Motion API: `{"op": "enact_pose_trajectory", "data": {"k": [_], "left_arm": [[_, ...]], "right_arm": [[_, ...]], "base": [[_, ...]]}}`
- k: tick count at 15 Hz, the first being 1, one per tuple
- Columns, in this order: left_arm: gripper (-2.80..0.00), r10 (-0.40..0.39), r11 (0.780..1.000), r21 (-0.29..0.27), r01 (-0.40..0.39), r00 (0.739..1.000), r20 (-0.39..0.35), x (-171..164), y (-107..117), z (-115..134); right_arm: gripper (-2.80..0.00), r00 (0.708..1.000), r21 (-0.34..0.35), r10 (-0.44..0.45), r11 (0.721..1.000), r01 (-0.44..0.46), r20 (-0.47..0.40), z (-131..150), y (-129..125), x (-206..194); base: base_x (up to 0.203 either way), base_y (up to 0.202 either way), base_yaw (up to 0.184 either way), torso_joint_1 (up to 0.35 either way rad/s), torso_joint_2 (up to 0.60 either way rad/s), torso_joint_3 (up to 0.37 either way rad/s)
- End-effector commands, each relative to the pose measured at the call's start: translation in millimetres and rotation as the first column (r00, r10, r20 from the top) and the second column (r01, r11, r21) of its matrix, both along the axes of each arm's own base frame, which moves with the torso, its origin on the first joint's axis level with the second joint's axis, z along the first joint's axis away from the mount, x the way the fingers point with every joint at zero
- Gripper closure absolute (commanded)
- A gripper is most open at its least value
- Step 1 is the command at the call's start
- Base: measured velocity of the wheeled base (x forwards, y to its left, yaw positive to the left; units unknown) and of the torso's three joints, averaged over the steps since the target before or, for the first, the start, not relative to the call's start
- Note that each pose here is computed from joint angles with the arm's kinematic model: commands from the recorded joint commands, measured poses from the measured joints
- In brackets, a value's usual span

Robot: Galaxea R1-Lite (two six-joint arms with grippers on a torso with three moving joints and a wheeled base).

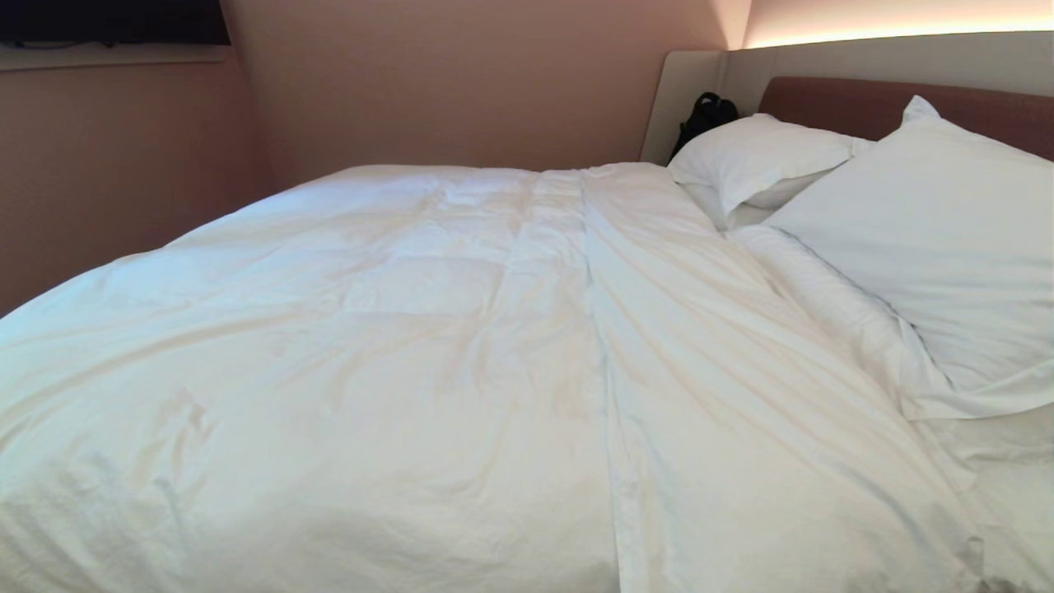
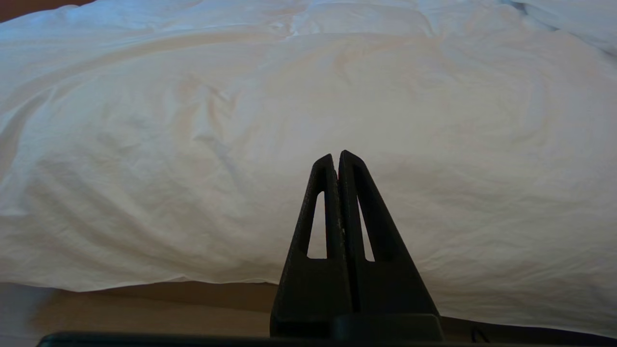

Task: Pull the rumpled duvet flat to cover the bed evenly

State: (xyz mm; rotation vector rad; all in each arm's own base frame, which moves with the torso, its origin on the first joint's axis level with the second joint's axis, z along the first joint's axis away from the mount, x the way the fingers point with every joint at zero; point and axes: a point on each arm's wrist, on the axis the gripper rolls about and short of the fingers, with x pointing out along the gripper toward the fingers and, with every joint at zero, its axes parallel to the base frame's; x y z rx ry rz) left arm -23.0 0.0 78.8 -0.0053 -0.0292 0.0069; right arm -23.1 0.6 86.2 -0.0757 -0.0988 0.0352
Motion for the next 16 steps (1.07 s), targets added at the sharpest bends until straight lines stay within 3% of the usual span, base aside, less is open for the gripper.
{"op": "enact_pose_trajectory", "data": {"k": [1,16], "left_arm": [[0.0,0.001,1.0,-0.001,-0.001,1.0,0.0,0.0,0.0,0.0],[0.0,0.001,1.0,-0.001,-0.001,1.0,0.0,0.0,0.0,0.0]], "right_arm": [[0.0,0.995,0.0,-0.022,1.0,0.022,-0.1,-10.6,-0.5,0.3],[0.0,0.994,0.017,-0.02,1.0,0.022,-0.104,-10.7,-0.6,0.4]], "base": [[0.0,0.0,0.0,0.0,0.0,0.0],[0.0,0.0,0.0,0.0,0.0,0.0]]}}
